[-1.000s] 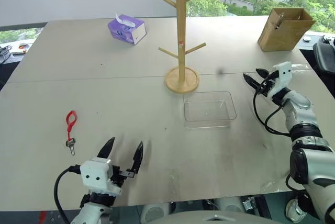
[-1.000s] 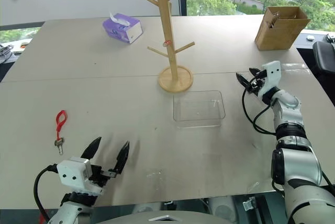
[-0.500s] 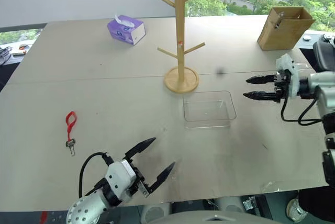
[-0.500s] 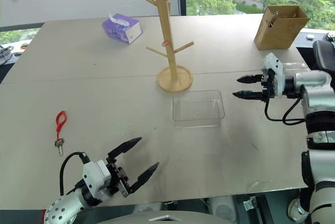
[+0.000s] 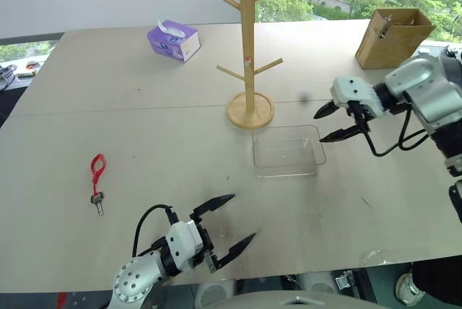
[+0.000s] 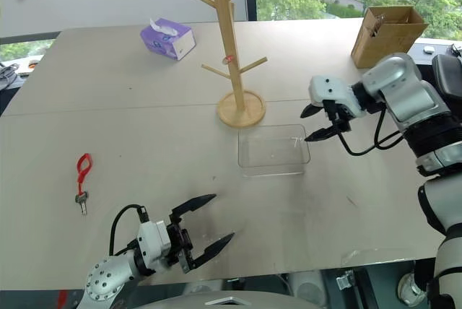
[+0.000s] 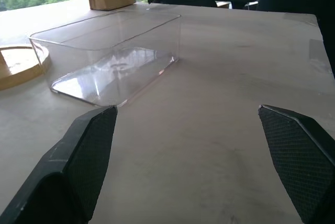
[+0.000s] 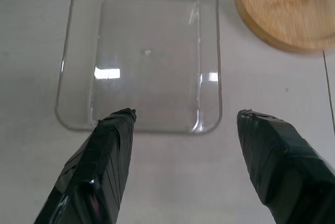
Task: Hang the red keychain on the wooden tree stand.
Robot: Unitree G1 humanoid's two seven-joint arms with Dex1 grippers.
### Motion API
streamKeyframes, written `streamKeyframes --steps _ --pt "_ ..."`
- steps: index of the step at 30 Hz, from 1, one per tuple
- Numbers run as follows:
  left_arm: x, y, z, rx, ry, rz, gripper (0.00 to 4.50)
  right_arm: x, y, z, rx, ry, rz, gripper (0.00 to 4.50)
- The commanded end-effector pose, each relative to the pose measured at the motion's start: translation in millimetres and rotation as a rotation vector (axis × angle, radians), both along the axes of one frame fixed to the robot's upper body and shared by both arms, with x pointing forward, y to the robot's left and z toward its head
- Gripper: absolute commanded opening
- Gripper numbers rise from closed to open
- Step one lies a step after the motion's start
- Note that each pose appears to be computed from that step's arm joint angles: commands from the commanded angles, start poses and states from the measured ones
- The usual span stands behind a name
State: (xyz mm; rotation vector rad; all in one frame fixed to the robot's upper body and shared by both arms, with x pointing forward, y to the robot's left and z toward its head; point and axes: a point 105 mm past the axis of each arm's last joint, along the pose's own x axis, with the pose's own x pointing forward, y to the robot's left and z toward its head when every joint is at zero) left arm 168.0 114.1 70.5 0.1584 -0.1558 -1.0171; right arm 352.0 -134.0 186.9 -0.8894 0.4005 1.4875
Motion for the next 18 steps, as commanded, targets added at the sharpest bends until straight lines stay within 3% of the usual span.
streamKeyframes --steps 1,9,16,18 --pt "-5.1 -2.4 7.8 -0.005 -0.026 -0.014 4.50 -8.0 9.0 1.1 -0.037 0.038 0.114 3.32" --pt "-6.3 -13.1 16.2 -0.025 -0.022 0.000 4.50 12.5 33.9 -28.3 -0.004 0.068 0.084 3.32" --pt "-10.5 -18.6 25.7 -0.021 -0.012 0.004 4.50 24.3 47.3 -23.8 0.051 0.050 0.064 3.32" --pt "-10.7 -21.2 29.3 -0.024 -0.010 0.007 4.50 27.2 51.4 -18.8 0.078 0.034 0.059 2.78"
